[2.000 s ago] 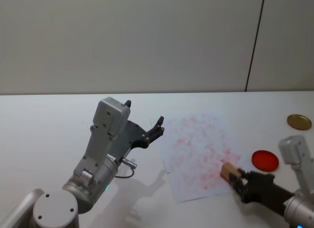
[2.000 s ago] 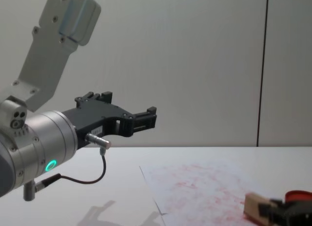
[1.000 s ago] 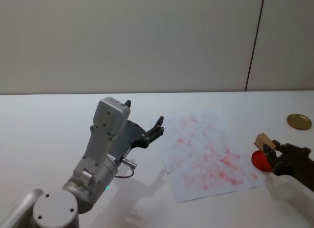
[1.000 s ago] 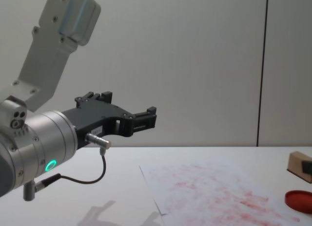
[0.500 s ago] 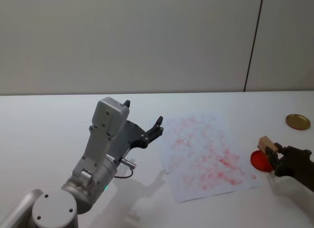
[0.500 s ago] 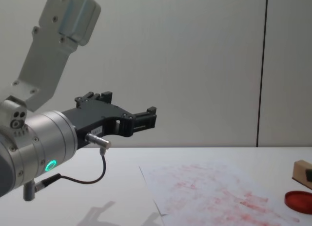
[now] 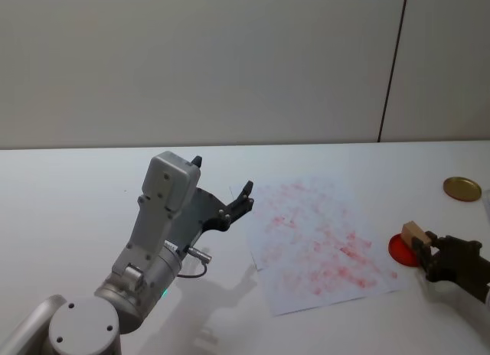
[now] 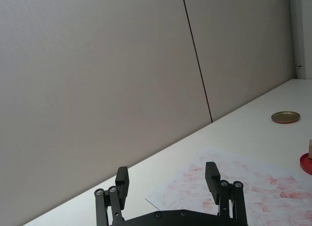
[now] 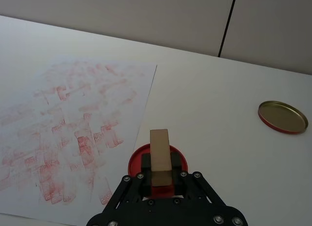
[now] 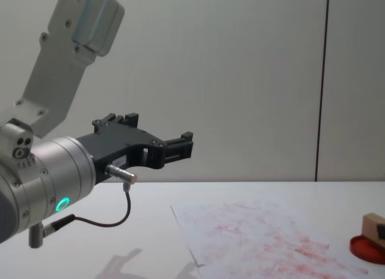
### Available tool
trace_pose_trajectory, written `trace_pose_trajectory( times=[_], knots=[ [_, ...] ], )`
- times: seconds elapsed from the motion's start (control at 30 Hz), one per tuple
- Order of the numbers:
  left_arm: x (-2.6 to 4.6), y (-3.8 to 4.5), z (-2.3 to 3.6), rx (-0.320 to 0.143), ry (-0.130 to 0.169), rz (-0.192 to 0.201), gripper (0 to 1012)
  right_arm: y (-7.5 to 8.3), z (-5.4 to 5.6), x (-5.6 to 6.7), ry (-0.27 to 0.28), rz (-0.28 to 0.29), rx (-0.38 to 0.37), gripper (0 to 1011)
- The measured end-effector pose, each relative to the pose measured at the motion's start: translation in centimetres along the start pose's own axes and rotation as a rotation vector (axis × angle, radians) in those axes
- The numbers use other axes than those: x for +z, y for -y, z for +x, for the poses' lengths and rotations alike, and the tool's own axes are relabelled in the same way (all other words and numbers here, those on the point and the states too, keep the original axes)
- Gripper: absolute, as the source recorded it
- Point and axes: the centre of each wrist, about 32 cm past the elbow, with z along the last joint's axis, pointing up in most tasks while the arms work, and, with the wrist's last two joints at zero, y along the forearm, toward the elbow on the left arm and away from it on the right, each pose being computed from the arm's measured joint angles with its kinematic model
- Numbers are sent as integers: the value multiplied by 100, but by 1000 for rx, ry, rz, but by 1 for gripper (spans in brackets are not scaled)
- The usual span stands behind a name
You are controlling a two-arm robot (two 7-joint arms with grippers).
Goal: Use the one hand to pick up the stamp and affix it onto the A4 paper.
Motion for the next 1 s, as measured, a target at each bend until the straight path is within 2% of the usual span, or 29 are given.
trace_pose_trajectory(
  times=[0.2,0.23,0.33,0.57,0.6,0.7,0.77,0.83,1.0],
  knots=[
    [0,0,0,0,0,0,993,-8,0,-23,-3,-8,0,242],
    [0,0,0,0,0,0,993,-9,0,-28,-4,-10,-1,298],
    [0,0,0,0,0,0,993,-9,-2,-34,-5,-11,-1,358],
    [0,0,0,0,0,0,993,-2,-14,-41,-5,-4,-4,583],
    [0,0,0,0,0,0,993,-1,-17,-39,-4,-1,-4,641],
    [0,0,0,0,0,0,993,8,-32,-24,0,15,-4,723],
    [0,0,0,0,0,0,993,11,-38,-14,2,22,-5,738],
    [0,0,0,0,0,0,993,28,-71,27,12,53,-8,854],
    [0,0,0,0,0,0,993,58,-138,110,31,103,-15,981]
  ],
)
